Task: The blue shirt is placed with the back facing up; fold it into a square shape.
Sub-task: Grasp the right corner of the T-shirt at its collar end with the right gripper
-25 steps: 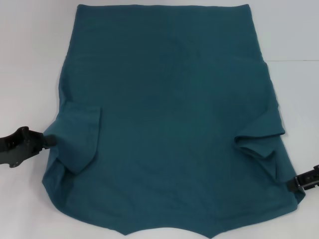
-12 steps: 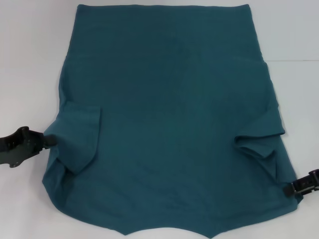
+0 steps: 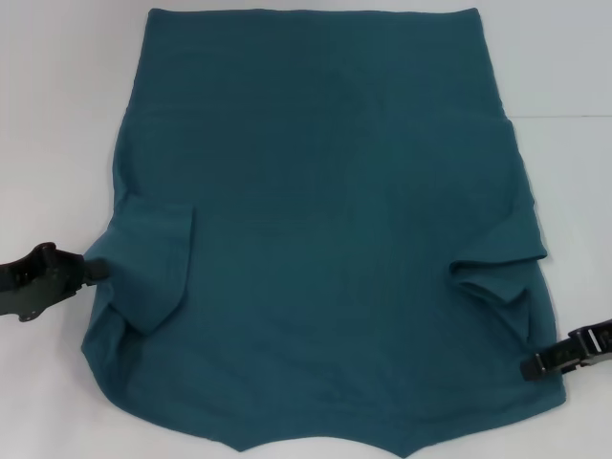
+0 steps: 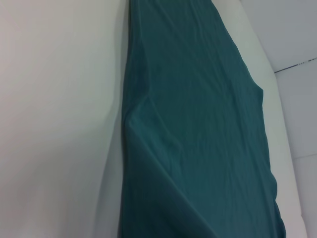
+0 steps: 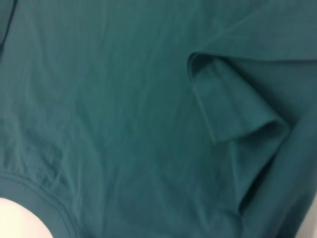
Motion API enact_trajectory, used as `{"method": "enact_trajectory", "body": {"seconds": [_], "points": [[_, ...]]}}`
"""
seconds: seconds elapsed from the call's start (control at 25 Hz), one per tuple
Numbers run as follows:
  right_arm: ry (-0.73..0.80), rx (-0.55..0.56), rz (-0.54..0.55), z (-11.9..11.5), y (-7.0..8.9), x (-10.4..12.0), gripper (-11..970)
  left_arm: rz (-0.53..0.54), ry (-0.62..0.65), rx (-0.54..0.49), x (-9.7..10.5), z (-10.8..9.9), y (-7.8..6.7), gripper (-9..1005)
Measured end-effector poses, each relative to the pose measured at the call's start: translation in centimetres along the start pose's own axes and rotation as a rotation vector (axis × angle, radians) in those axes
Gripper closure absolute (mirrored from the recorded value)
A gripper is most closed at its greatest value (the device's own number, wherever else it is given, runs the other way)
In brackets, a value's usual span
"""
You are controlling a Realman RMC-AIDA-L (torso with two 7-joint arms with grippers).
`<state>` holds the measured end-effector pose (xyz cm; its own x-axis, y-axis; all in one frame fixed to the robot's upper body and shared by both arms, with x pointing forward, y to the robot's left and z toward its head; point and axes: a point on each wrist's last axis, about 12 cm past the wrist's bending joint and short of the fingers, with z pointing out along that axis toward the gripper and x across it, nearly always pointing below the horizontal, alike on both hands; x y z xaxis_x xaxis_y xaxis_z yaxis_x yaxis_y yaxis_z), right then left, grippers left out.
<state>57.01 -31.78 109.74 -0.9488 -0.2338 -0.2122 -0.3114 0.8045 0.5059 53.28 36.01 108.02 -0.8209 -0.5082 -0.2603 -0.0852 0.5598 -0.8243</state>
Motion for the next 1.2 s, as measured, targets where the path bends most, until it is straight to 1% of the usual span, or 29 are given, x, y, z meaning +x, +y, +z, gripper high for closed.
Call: {"method": "enact_trajectory", "body": {"seconds": [0.2, 0.64, 0.84, 1.08, 1.2], "points": [[-0.007, -0.006, -0.002, 0.13, 0.34, -0.33, 262, 0.0, 0.001, 0.001, 0.02, 0.04, -0.01, 994], [-0.002, 0.0, 0.007, 0.13, 0.45, -0.48, 391, 0.0, 0.0, 0.002, 0.02, 0.01, 0.0, 994], [-0.002, 0.002, 0.01, 0.15, 0.35, -0.37, 635, 0.002, -0.001, 0.008, 0.02, -0.01, -0.07, 994], [-0.009, -0.001, 0.02, 0.13, 0.18, -0.15, 867, 0.004, 0.001, 0.019, 0.07, -0.04, -0.17, 993], [-0.024, -0.008, 0.032, -0.13, -0.08, 0.06, 904, 0.004, 0.009, 0.024, 0.23, -0.12, -0.16, 993]]}}
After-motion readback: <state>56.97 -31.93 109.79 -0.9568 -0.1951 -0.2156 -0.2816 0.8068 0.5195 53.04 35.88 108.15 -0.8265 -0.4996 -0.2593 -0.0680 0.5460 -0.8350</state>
